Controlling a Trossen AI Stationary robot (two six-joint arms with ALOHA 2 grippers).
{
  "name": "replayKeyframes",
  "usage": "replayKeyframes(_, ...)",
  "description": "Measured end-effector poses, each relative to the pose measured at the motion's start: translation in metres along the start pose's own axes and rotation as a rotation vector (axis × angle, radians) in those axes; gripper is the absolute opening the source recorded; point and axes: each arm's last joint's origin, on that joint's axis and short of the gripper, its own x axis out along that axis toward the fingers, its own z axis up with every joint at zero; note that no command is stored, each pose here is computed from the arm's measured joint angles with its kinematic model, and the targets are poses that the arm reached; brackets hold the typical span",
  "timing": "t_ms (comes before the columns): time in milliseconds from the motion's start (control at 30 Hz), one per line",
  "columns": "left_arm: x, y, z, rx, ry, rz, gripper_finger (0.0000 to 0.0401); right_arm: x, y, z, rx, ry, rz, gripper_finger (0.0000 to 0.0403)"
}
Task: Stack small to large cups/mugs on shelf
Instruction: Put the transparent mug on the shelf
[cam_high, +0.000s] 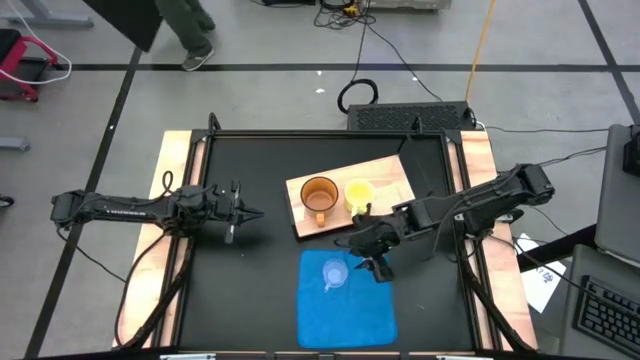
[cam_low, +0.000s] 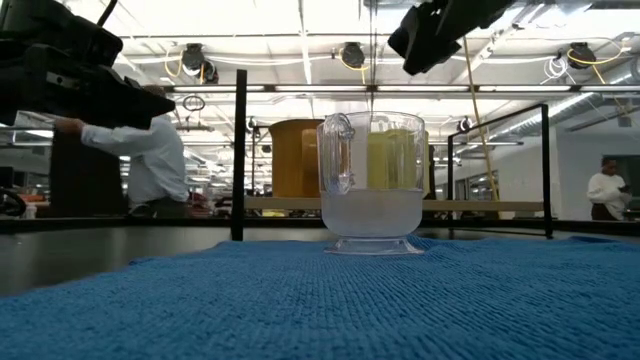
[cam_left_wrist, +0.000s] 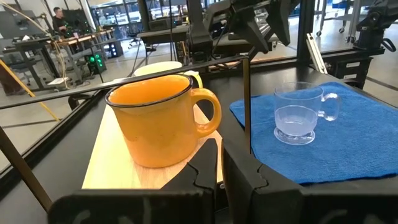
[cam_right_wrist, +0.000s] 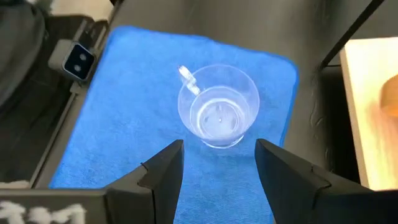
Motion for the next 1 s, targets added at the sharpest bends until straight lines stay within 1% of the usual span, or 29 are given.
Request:
replayKeyframes(167,0.0,0.0,0.0,0.0,0.0,0.0,0.0026,0.005,0.0,0.008,-0.026,0.036,-0.001,0.0192)
replayKeyframes(333,0.0,0.0,0.0,0.001,-0.001,0.0,0.0026,-0.002,0.001,0.015,-0.075,-0.003,-0.001,0.0192)
replayKeyframes(533,0.0,0.0,0.0,0.001,-0.001,0.001,0.0026,-0.006,0.003,0.02,-0.172,-0.053,0.001,0.0192)
replayKeyframes(600,0.0,0.0,0.0,0.001,-0.002,0.0,0.0026,-0.006,0.004,0.021,-0.18,-0.066,0.002,0.0192)
replayKeyframes(700,0.0,0.0,0.0,0.001,-0.001,0.0,0.0026,-0.007,0.005,0.024,-0.153,-0.103,0.005,0.0192)
replayKeyframes(800,0.0,0.0,0.0,0.0,-0.001,0.0,0.0026,-0.007,0.005,0.023,-0.141,-0.092,0.005,0.0192)
replayKeyframes(933,0.0,0.0,0.0,-0.001,-0.001,-0.001,0.0026,-0.006,0.004,0.023,-0.047,-0.087,0.007,0.0192)
replayKeyframes(1000,0.0,0.0,0.0,-0.001,-0.001,-0.001,0.0026,-0.005,0.003,0.021,-0.022,-0.062,0.006,0.0193)
